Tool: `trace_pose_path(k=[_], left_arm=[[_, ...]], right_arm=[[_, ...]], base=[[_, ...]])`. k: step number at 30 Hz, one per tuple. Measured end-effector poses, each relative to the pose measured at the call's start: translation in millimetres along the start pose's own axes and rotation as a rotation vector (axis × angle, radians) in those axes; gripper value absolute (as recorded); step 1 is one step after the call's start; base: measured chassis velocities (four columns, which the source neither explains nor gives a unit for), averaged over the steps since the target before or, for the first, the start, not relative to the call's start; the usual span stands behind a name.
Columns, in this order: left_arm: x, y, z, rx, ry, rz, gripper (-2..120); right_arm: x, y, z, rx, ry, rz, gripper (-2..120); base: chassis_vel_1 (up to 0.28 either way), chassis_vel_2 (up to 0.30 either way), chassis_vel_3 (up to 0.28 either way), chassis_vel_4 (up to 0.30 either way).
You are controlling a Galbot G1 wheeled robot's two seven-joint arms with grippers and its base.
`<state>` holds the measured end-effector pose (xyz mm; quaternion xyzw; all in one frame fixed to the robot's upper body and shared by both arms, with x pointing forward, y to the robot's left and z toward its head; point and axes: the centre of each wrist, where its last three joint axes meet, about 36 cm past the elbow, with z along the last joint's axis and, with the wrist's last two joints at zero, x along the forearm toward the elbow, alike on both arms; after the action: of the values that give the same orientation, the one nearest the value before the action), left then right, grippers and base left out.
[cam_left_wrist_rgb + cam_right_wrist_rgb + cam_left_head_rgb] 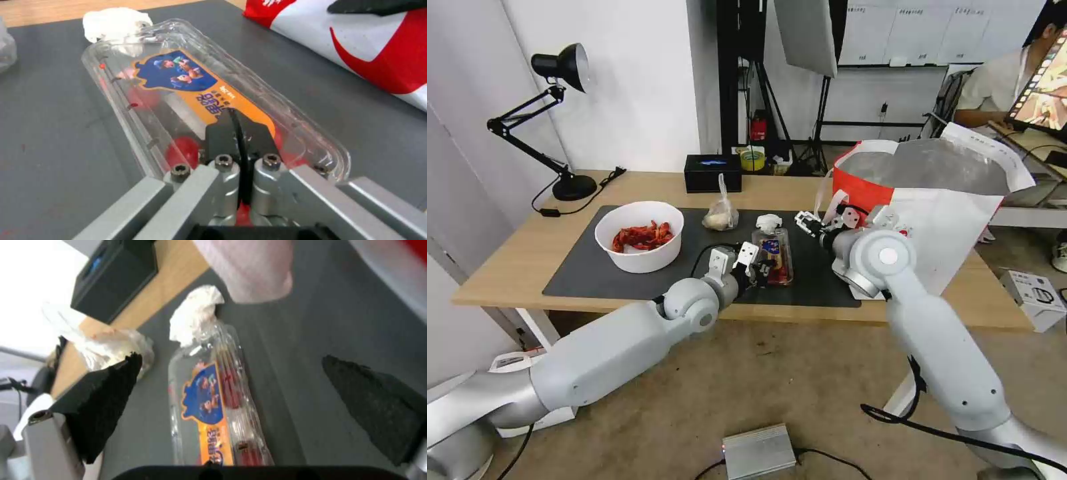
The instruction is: Pick up the trash from the table and place it into the takeout bag.
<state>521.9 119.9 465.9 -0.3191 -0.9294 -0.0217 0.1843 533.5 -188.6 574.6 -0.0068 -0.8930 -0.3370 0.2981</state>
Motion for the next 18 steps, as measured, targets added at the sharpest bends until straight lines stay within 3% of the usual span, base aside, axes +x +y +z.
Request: trace_pose_path(k=[18], left_arm=[[-1.5,-1.8,0.9,0.001,0.0,0.003,0]], right_arm=[[-22.4,2.0,-7.0,0.024,0.102,0.011,100]], base=[[0.0,0.0,0.0,0.0]])
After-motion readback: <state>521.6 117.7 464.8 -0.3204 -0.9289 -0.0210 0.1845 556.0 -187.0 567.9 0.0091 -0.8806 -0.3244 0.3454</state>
